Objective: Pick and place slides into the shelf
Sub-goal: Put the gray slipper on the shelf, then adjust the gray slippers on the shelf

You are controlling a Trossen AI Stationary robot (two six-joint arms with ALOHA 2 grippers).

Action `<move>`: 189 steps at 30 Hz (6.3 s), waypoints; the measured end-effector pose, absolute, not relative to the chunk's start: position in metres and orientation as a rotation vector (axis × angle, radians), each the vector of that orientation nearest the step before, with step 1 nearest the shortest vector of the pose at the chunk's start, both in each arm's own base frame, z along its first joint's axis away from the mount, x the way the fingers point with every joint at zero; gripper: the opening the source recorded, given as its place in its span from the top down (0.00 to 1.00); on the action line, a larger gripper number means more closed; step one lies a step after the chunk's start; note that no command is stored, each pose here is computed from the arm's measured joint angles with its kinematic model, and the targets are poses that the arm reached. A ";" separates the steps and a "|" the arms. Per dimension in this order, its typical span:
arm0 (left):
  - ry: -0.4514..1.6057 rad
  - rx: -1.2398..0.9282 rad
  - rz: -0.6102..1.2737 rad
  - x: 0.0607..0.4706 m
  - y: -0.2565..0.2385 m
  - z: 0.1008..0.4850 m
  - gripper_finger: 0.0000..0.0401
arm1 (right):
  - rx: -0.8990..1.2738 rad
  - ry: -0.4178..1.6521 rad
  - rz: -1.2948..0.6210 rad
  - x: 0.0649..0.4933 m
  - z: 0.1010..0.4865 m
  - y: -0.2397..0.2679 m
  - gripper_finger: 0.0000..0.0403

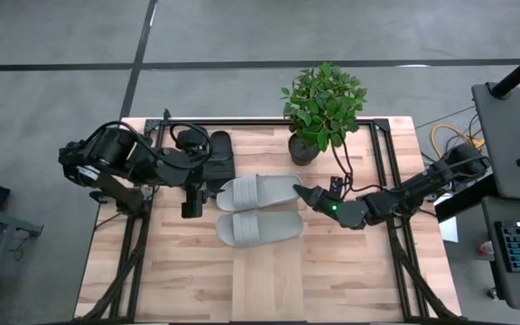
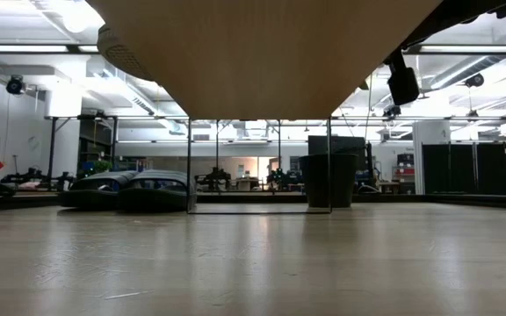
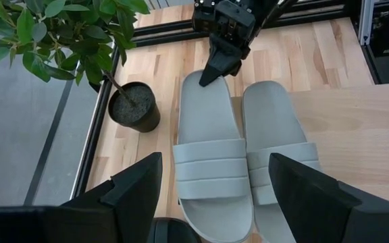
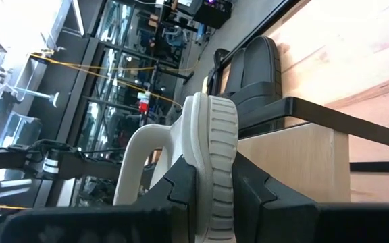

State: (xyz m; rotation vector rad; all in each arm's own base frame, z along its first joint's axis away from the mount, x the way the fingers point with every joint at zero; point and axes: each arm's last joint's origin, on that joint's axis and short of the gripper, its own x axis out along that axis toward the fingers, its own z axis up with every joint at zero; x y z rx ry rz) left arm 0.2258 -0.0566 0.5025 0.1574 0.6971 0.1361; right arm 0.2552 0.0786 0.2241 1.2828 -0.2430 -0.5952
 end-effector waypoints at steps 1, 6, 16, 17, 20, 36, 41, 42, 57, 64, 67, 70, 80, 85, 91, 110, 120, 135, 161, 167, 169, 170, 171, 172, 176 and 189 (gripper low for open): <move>0.697 0.157 0.136 0.226 -0.057 0.503 0.36 | 1.293 -0.245 -0.595 0.255 0.224 0.078 0.89; 0.697 0.157 0.134 0.226 -0.057 0.503 0.36 | 1.351 -0.244 -0.609 0.255 0.221 0.077 0.89; 0.697 0.159 0.134 0.226 -0.057 0.503 0.36 | 1.390 -0.230 -0.629 0.253 0.217 0.077 0.89; 0.698 0.159 0.134 0.226 -0.057 0.503 0.36 | 1.388 -0.229 -0.629 0.253 0.217 0.077 0.89; 0.697 0.159 0.134 0.226 -0.057 0.503 0.36 | 1.327 -0.209 -0.630 0.253 0.217 0.077 0.89; 0.697 0.160 0.134 0.226 -0.057 0.503 0.36 | 1.279 -0.164 -0.619 0.254 0.216 0.078 0.89; 0.696 0.159 0.133 0.226 -0.057 0.503 0.36 | 1.336 -0.152 -0.632 0.253 0.212 0.078 0.89; 0.696 0.159 0.133 0.226 -0.057 0.503 0.36 | 1.349 -0.151 -0.636 0.253 0.212 0.078 0.89; 0.690 0.158 0.133 0.226 -0.057 0.503 0.36 | 1.210 -0.085 -0.637 0.252 0.210 0.079 0.89; 0.690 0.157 0.133 0.227 -0.057 0.503 0.36 | 1.214 -0.059 -0.611 0.252 0.210 0.080 0.89; 0.689 0.158 0.134 0.227 -0.057 0.503 0.36 | 1.254 -0.052 -0.598 0.252 0.210 0.081 0.89; 0.689 0.164 0.133 0.227 -0.057 0.503 0.36 | 1.316 -0.047 -0.583 0.253 0.210 0.081 0.89; 0.690 0.166 0.134 0.227 -0.057 0.503 0.36 | 1.338 0.012 -0.581 0.250 0.204 0.084 0.89; 0.689 0.163 0.135 0.227 -0.057 0.503 0.36 | 1.316 -0.010 -0.613 0.249 0.203 0.083 0.89; 0.673 0.152 0.136 0.228 -0.057 0.504 0.36 | 1.297 -0.031 -0.637 0.249 0.203 0.082 0.89; 0.674 0.143 0.140 0.228 -0.057 0.504 0.36 | 1.327 -0.028 -0.661 0.248 0.202 0.081 0.58; 0.707 0.139 0.145 0.232 -0.058 0.496 0.36 | 1.321 0.001 -0.639 0.245 0.203 0.083 0.42; 0.792 0.157 0.123 0.241 -0.062 0.475 0.36 | 1.323 -0.017 -0.559 0.238 0.220 0.088 0.26; 0.789 0.152 0.119 0.239 -0.061 0.476 0.36 | 1.284 0.011 -0.473 0.216 0.243 0.089 0.25; 0.788 0.152 0.119 0.239 -0.061 0.476 0.36 | 1.272 0.101 -0.344 0.214 0.248 0.100 0.25; 0.788 0.154 0.118 0.239 -0.061 0.476 0.36 | 1.267 0.105 -0.332 0.215 0.253 0.103 0.25; 0.787 0.154 0.118 0.239 -0.061 0.476 0.36 | 1.255 0.108 -0.329 0.216 0.256 0.104 0.25; 0.785 0.153 0.118 0.239 -0.061 0.477 0.36 | 1.243 0.109 -0.326 0.218 0.259 0.105 0.25; 0.782 0.152 0.118 0.239 -0.062 0.477 0.36 | 1.232 0.110 -0.325 0.219 0.263 0.106 0.25; 0.782 0.152 0.118 0.240 -0.062 0.477 0.36 | 1.184 0.141 -0.329 0.227 0.274 0.110 0.27; 0.765 0.147 0.116 0.241 -0.062 0.478 0.36 | 1.096 0.315 -0.305 0.268 0.287 0.134 0.31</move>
